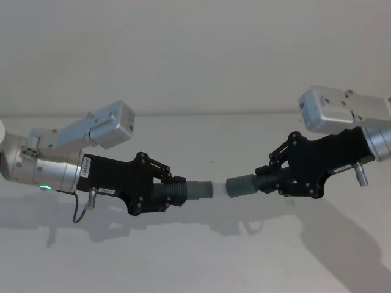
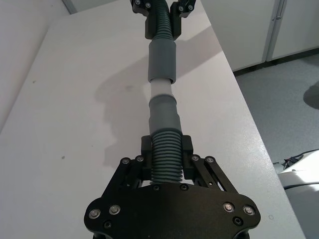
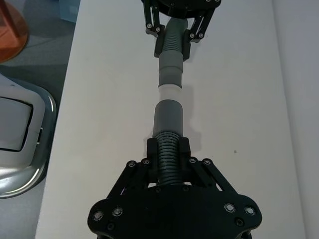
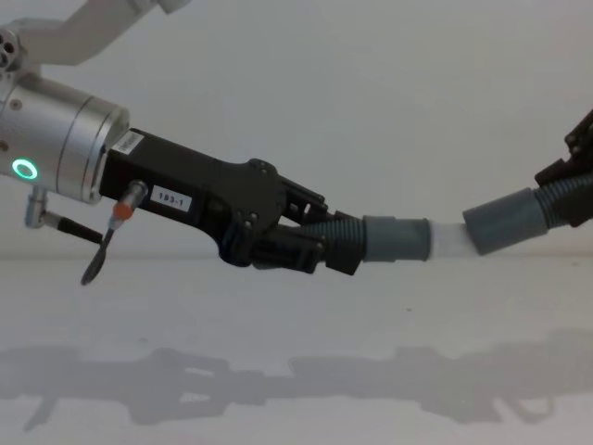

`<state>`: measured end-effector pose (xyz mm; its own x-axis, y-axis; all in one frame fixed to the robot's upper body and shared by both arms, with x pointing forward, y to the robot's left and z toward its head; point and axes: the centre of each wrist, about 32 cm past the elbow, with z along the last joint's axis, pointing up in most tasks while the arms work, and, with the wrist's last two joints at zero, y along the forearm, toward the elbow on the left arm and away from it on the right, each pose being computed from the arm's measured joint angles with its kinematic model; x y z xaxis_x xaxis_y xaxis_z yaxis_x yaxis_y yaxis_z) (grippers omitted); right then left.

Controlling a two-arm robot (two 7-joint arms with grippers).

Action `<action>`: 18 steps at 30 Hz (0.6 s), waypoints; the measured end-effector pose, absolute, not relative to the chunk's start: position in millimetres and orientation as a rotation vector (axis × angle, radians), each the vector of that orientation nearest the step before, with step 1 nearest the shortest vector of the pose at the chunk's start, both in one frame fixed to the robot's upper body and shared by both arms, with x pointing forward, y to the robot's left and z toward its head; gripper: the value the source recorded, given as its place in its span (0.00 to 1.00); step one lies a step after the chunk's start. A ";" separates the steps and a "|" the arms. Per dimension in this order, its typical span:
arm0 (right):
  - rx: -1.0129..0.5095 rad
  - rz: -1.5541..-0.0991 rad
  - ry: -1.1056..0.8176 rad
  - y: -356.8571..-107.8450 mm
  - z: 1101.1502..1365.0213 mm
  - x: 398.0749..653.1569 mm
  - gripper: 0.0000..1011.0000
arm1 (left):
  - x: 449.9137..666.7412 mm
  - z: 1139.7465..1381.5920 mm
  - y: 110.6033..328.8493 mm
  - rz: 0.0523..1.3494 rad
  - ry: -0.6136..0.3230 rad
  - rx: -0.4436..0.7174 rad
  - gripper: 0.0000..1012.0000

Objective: Use both hands to pick up one end of the pipe from the table, align the ends, and insert them.

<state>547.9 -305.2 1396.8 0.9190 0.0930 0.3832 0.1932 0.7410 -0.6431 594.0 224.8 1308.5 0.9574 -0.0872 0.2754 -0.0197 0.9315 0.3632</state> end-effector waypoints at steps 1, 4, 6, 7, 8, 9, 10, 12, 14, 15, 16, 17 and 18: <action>-0.741 -0.056 -0.410 -305.2 1396.8 548.1 0.22 | 594.0 1308.5 224.7 -0.035 -0.293 0.372 0.30; -0.743 -0.053 -0.408 -305.4 1396.8 548.4 0.22 | 594.0 1308.5 224.7 -0.035 -0.293 0.372 0.30; -0.744 -0.052 -0.406 -305.5 1396.5 548.7 0.22 | 594.0 1308.4 224.7 -0.035 -0.293 0.372 0.30; -0.744 -0.052 -0.405 -305.5 1396.5 548.8 0.22 | 594.0 1308.4 224.7 -0.035 -0.293 0.372 0.30; -0.743 -0.052 -0.404 -305.5 1396.4 548.9 0.22 | 594.0 1308.5 224.7 -0.035 -0.293 0.372 0.30; -0.743 -0.051 -0.404 -305.4 1396.4 549.0 0.22 | 594.0 1308.5 224.8 -0.035 -0.293 0.372 0.30; -0.742 -0.050 -0.403 -305.3 1396.3 549.2 0.22 | 594.0 1308.5 224.8 -0.035 -0.293 0.372 0.30; -0.741 -0.049 -0.401 -305.2 1396.0 549.5 0.22 | 594.0 1308.5 224.8 -0.035 -0.293 0.372 0.30; -0.741 -0.049 -0.401 -305.2 1396.1 549.7 0.22 | 594.0 1308.5 224.9 -0.035 -0.293 0.372 0.30; -0.741 -0.049 -0.401 -305.2 1396.1 549.7 0.22 | 594.0 1308.4 224.9 -0.035 -0.293 0.372 0.30; -0.741 -0.048 -0.401 -305.1 1396.0 549.8 0.22 | 594.0 1308.4 224.9 -0.035 -0.293 0.372 0.30; -0.740 -0.048 -0.400 -305.0 1395.9 549.9 0.22 | 594.0 1308.5 224.9 -0.035 -0.293 0.372 0.30; -0.740 -0.048 -0.400 -305.0 1395.9 549.9 0.22 | 594.0 1308.4 224.9 -0.035 -0.293 0.372 0.30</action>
<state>549.9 -305.0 1395.9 0.9235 0.0974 0.3711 0.1817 0.7408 -0.6467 594.0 224.9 1308.4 0.9574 -0.0870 0.2754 -0.0199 0.9314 0.3635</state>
